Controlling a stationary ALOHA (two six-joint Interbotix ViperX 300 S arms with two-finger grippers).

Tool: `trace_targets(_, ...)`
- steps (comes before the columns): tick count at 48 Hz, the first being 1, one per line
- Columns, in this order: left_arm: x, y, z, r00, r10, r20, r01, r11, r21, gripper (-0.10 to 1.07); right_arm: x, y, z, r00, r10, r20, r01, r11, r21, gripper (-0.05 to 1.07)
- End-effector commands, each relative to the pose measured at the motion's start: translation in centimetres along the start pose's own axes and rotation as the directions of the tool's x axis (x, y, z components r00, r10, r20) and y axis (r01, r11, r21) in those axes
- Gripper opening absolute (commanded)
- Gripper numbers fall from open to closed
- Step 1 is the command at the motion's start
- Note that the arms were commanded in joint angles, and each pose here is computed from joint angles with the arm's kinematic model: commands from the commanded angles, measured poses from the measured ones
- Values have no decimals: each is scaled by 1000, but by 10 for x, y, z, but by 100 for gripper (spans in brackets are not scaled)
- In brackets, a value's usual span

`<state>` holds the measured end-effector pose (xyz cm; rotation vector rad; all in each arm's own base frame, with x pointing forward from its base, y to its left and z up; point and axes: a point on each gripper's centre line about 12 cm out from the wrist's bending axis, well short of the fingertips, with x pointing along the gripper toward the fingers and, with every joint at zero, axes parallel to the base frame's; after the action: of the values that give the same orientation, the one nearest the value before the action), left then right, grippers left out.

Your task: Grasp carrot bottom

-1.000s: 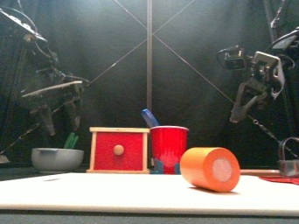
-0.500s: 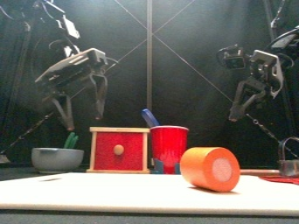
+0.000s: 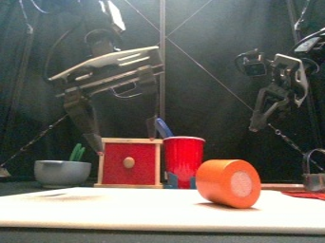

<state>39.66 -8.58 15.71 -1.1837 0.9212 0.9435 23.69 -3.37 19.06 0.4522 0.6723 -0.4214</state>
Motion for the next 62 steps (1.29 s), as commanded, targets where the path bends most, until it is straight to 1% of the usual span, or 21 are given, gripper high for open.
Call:
trace_targets(1, -12, -26, -14, 997, -69, -19, 69, 997, -22, 101, -1, 2, 8, 1000, 8, 20, -8, 1000, 4, 8)
trace_targets(6, -14, -46, -27, 994, -104, -38, 102, 993, -51, 101, 0, 1, 6, 1000, 4, 14, -4, 1000, 3, 8)
trace_targets(13, -11, -65, -45, 990, -119, -71, 114, 991, -73, 101, 1, -1, 2, 1000, -1, 4, 1, 1000, 6, 8)
trace_targets(17, -5, -70, -55, 992, -97, -82, 91, 993, -73, 101, 2, -1, 0, 1000, -3, -3, 3, 1000, 10, 8)
trace_targets(19, 0, -70, -58, 994, -74, -84, 68, 995, -77, 101, 1, -1, -1, 1000, -1, -4, 1, 1000, 10, 8)
trace_targets(24, 12, -74, -63, 996, -37, -80, 32, 997, -72, 101, 2, 0, -1, 1000, 8, -2, -8, 1000, 11, 8)
trace_targets(31, 22, -81, -62, 998, -14, -59, 10, 998, -65, 101, 3, 1, -1, 1000, 21, 1, -21, 1000, 11, 8)
trace_targets(38, 28, -84, -61, 999, -16, -39, 14, 999, -49, 101, 5, 1, -3, 1000, 23, -6, -23, 1000, 9, 8)
trace_targets(44, 33, -85, -57, 999, -14, -34, 12, 998, -54, 100, 6, 1, -5, 1000, 23, -11, -23, 1000, 6, 8)
trace_targets(54, 40, -86, -46, 1000, -10, -6, 10, 999, -38, 100, 6, 2, -5, 1000, 26, -11, -26, 1000, 7, 8)
trace_targets(62, 45, -83, -44, 1000, 4, -3, -4, 1000, -19, 100, 6, 2, -5, 1000, 28, -12, -28, 1000, 7, 8)
